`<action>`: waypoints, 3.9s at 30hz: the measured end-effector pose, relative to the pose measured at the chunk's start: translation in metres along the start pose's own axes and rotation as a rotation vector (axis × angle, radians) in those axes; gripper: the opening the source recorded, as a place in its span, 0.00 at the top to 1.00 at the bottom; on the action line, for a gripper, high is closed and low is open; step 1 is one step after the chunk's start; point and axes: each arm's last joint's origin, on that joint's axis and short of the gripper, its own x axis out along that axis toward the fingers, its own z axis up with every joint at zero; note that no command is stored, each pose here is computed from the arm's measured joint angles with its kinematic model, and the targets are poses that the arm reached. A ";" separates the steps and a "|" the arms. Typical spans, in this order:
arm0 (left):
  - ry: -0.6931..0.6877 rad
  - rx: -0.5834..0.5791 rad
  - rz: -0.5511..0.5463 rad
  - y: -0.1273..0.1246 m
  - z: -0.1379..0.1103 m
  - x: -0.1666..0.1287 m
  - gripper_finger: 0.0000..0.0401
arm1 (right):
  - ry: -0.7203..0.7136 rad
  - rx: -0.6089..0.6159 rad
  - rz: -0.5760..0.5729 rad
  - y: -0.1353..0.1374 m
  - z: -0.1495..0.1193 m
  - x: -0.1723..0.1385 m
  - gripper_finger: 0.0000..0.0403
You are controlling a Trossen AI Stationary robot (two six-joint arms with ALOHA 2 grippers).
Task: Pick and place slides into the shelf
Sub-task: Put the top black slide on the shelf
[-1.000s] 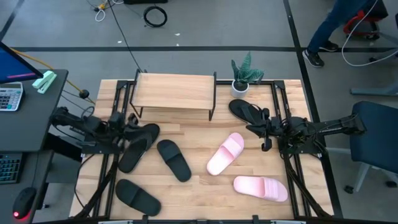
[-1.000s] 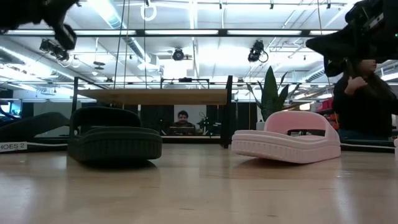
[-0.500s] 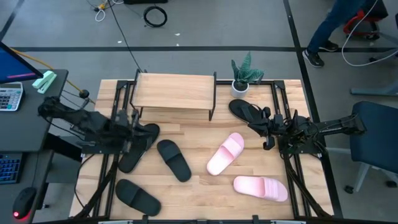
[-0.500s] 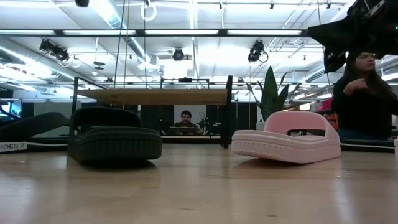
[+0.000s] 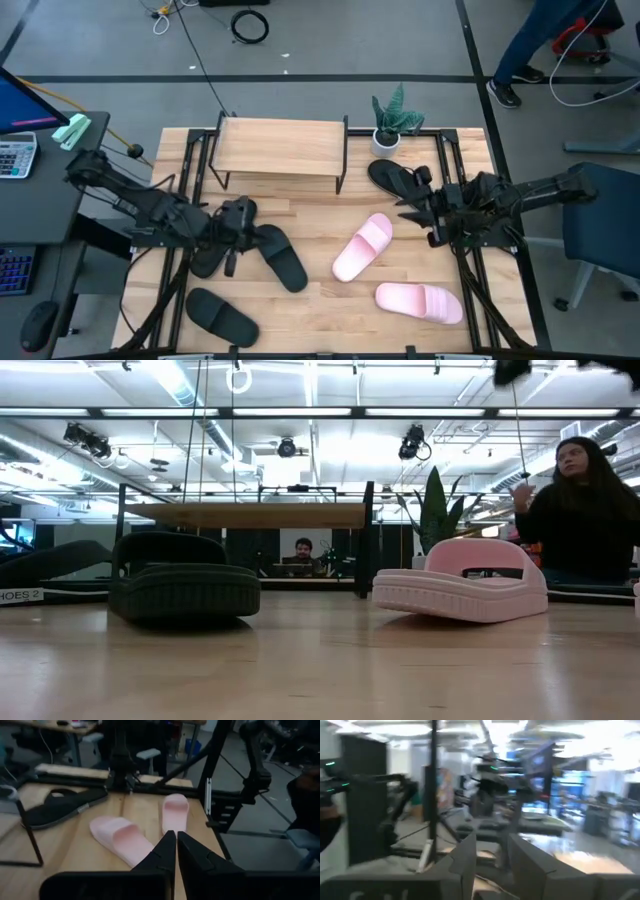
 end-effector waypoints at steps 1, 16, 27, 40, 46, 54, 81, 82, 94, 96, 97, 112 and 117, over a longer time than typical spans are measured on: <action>0.009 -0.012 0.000 -0.001 -0.002 0.002 0.96 | 0.041 -0.013 0.033 0.002 0.004 0.013 0.69; -0.039 -0.022 -0.029 -0.002 0.006 -0.009 0.97 | 0.629 -0.267 0.211 0.025 -0.115 0.215 0.67; -0.097 0.035 -0.049 0.001 0.014 -0.025 0.97 | 0.823 -0.498 0.110 0.008 -0.175 0.285 0.67; -0.101 0.057 -0.048 0.002 0.015 -0.026 0.95 | 0.865 -0.522 0.064 -0.026 -0.196 0.289 0.67; -0.105 0.081 -0.047 0.002 0.015 -0.026 0.97 | 0.881 -0.510 0.024 -0.048 -0.200 0.287 0.67; -0.105 0.081 -0.047 0.002 0.015 -0.026 0.96 | 0.868 -0.507 0.048 -0.061 -0.217 0.286 0.68; -0.095 0.059 -0.046 0.001 0.014 -0.024 0.98 | 0.868 -0.321 -0.509 -0.058 -0.150 0.279 0.98; -0.092 0.060 -0.045 0.001 0.013 -0.024 0.98 | 0.877 -0.355 -0.576 -0.056 -0.136 0.276 0.98; -0.091 0.032 -0.047 0.001 0.013 -0.024 0.94 | 0.633 -0.288 -1.130 -0.112 0.019 0.212 0.97; -0.089 0.013 -0.047 0.001 0.013 -0.024 0.95 | 0.612 -0.224 -1.210 -0.134 0.025 0.198 0.97; -0.089 0.005 -0.048 0.001 0.013 -0.024 0.96 | 0.611 -0.189 -1.238 -0.144 0.026 0.192 0.97; -0.015 0.039 -0.026 0.003 0.006 -0.024 0.94 | 0.805 -0.092 -1.353 -0.198 -0.060 0.191 0.98; 0.011 0.050 -0.019 0.004 0.003 -0.024 0.97 | 0.867 -0.100 -1.395 -0.196 -0.072 0.188 0.96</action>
